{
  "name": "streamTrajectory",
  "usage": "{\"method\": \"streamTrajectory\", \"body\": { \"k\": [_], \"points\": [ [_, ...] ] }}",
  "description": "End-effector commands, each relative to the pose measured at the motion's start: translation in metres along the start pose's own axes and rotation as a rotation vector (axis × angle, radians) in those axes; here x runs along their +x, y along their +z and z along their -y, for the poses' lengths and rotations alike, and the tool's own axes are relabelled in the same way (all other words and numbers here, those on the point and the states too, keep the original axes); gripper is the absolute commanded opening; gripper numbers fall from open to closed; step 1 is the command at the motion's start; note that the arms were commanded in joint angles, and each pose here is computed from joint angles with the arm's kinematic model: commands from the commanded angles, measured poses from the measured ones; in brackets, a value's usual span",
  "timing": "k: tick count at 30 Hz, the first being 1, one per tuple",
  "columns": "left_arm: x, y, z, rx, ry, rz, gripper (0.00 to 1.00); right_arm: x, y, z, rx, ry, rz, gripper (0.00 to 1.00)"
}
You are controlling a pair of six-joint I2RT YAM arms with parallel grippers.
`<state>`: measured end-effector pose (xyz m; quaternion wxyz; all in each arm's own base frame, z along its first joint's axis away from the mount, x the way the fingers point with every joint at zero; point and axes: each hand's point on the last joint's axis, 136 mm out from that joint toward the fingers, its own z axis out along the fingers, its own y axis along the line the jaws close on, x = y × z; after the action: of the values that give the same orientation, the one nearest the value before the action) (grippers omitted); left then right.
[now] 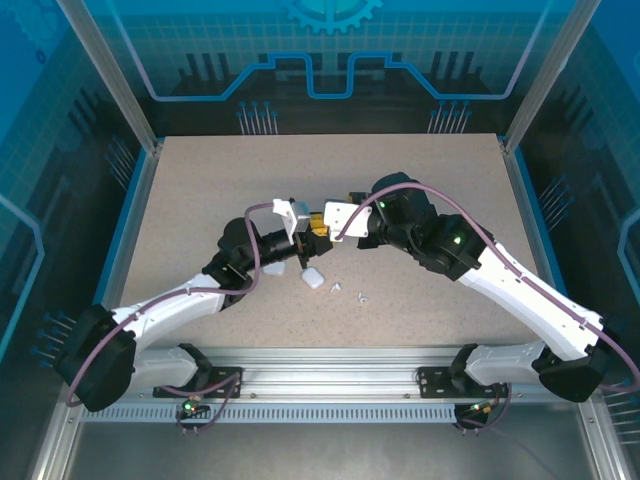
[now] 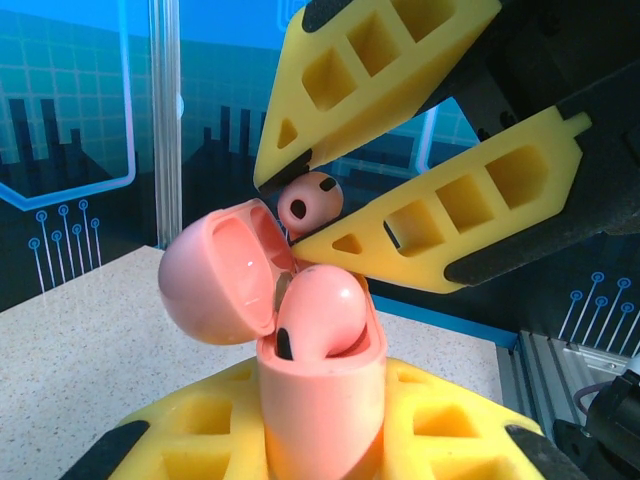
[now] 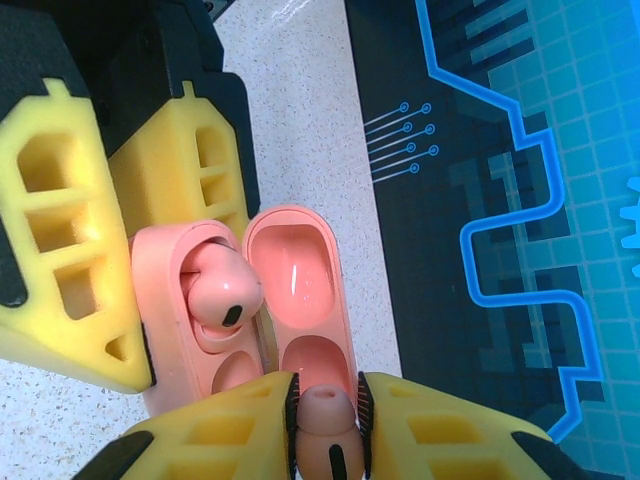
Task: Insert the wireless bluetooth earbuds into the charging case
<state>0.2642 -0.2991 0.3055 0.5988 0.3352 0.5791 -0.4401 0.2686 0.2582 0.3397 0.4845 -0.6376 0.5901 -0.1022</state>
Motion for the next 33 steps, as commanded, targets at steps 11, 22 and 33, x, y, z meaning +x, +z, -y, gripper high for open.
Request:
{"method": "streamTrajectory", "body": {
  "k": [11,22,33],
  "points": [
    [-0.015,0.001,0.001,0.007,0.028,0.054,0.12,0.007,0.001,-0.029,-0.141,0.039,-0.002,0.26],
    [-0.013,0.001,0.000,0.004,0.031,0.055,0.12,-0.002,-0.001,-0.030,-0.167,0.081,0.039,0.30],
    [-0.009,0.001,-0.002,-0.005,0.034,0.063,0.12,-0.026,-0.026,-0.010,-0.171,0.166,0.156,0.47]
  ]
}}
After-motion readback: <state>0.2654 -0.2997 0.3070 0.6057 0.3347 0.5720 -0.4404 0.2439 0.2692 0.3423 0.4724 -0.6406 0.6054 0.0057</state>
